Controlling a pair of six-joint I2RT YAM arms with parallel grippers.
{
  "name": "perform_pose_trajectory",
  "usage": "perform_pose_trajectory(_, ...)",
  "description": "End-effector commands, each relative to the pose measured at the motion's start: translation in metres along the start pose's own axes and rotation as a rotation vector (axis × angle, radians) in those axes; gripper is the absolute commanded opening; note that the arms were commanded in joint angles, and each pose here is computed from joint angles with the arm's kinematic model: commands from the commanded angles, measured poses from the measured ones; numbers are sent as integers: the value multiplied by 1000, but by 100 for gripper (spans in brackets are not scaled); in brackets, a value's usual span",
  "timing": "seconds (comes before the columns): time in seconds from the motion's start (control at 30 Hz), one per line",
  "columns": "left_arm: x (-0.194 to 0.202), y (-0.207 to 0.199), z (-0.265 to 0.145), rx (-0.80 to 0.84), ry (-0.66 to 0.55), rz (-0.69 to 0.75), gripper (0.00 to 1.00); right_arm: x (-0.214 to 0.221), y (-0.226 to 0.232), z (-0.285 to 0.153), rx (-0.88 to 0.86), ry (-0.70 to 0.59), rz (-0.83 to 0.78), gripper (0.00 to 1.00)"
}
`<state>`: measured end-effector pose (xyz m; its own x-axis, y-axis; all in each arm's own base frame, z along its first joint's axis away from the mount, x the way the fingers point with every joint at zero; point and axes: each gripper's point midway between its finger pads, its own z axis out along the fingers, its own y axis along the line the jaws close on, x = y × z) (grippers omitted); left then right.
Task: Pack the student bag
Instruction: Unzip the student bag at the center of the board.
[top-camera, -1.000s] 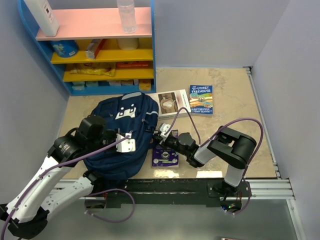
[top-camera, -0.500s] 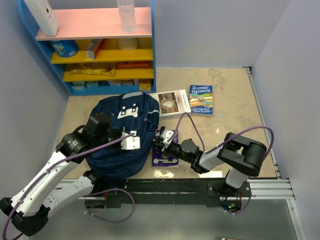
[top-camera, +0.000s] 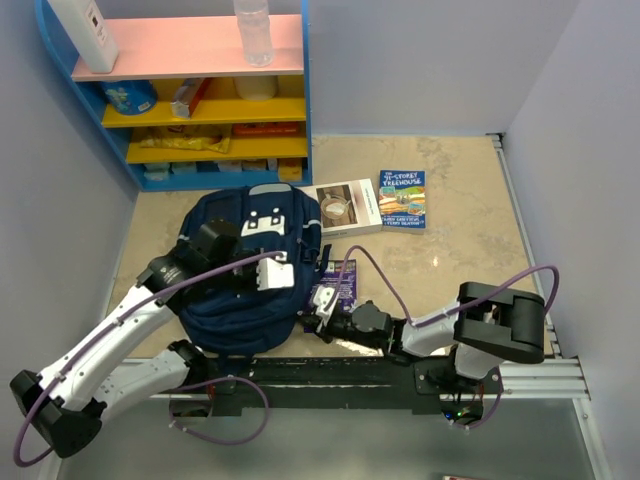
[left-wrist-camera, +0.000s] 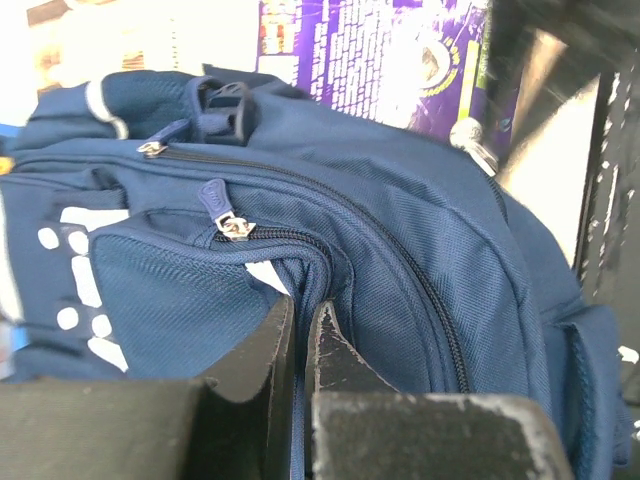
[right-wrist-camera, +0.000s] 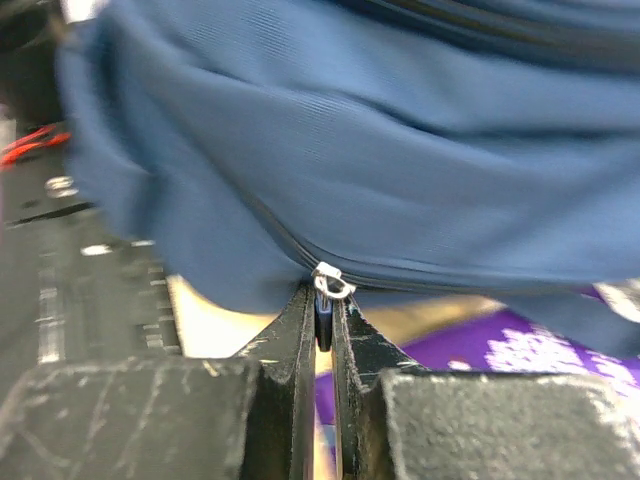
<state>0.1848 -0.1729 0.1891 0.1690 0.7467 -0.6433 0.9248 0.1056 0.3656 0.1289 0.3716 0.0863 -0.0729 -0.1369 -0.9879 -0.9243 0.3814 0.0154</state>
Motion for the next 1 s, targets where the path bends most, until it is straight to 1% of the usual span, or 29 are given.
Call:
perform_pose_trajectory(0.0, -43, 50, 12, -147, -147, 10, 0, -27, 59, 7, -140, -33, -7, 0)
perform_pose_trajectory(0.13, -53, 64, 20, -165, -166, -59, 0, -35, 83, 5, -167, -19, -28, 0)
perform_pose_trajectory(0.23, -60, 74, 29, -161, -166, -150, 0, -45, 96, 2, -184, -10, -34, 0)
perform_pose_trajectory(0.27, -63, 77, 31, -162, -171, -208, 0, -51, 99, 2, -186, -17, -37, 0)
perform_pose_trajectory(0.3, -61, 78, 41, -142, -150, -242, 0, -58, 105, 3, -196, -11, -44, 0)
perform_pose_trajectory(0.33, -70, 87, 39, -154, -161, -259, 0, -62, 107, 5, -199, -10, -52, 0)
perform_pose_trajectory(0.37, -73, 89, 42, -146, -160, -313, 0, -66, 110, 6, -202, -6, -57, 0)
perform_pose_trajectory(0.4, -71, 91, 53, -130, -136, -343, 0, -77, 117, 11, -211, -5, -65, 0)
perform_pose_trajectory(0.43, -85, 104, 49, -142, -160, -356, 0, -83, 121, 14, -219, -3, -71, 0)
perform_pose_trajectory(0.47, -84, 104, 60, -116, -134, -404, 0, -80, 126, 19, -230, 18, -77, 0)
perform_pose_trajectory(0.5, -101, 119, 53, -134, -167, -413, 0, -93, 135, 24, -245, 14, -77, 0)
perform_pose_trajectory(0.57, -107, 126, 64, -114, -152, -480, 0, -100, 148, 35, -269, 32, -82, 0)
perform_pose_trajectory(0.6, -122, 137, 57, -130, -184, -486, 0, -103, 154, 39, -278, 40, -85, 0)
perform_pose_trajectory(0.67, -130, 144, 63, -124, -189, -524, 0, -107, 166, 51, -294, 64, -124, 0)
perform_pose_trajectory(0.73, -147, 159, 54, -157, -235, -525, 0, -111, 173, 58, -295, 78, -132, 0)
perform_pose_trajectory(0.77, -152, 163, 51, -168, -250, -525, 0, -120, 172, 63, -264, 89, -132, 0)
perform_pose_trajectory(0.83, -158, 173, 42, -213, -269, -532, 0, -113, 161, 70, -186, 141, -144, 0)
perform_pose_trajectory(0.87, -161, 174, 34, -230, -282, -527, 0, -108, 156, 68, -157, 184, -129, 0)
perform_pose_trajectory(0.9, -156, 176, 32, -255, -272, -529, 0, -114, 141, 65, -80, 178, -120, 0)
perform_pose_trajectory(0.93, -155, 176, 27, -271, -270, -520, 0, -117, 136, 59, -51, 177, -105, 0)
perform_pose_trajectory(0.97, -155, 177, 14, -301, -279, -509, 0, -108, 125, 52, -12, 195, -100, 0)
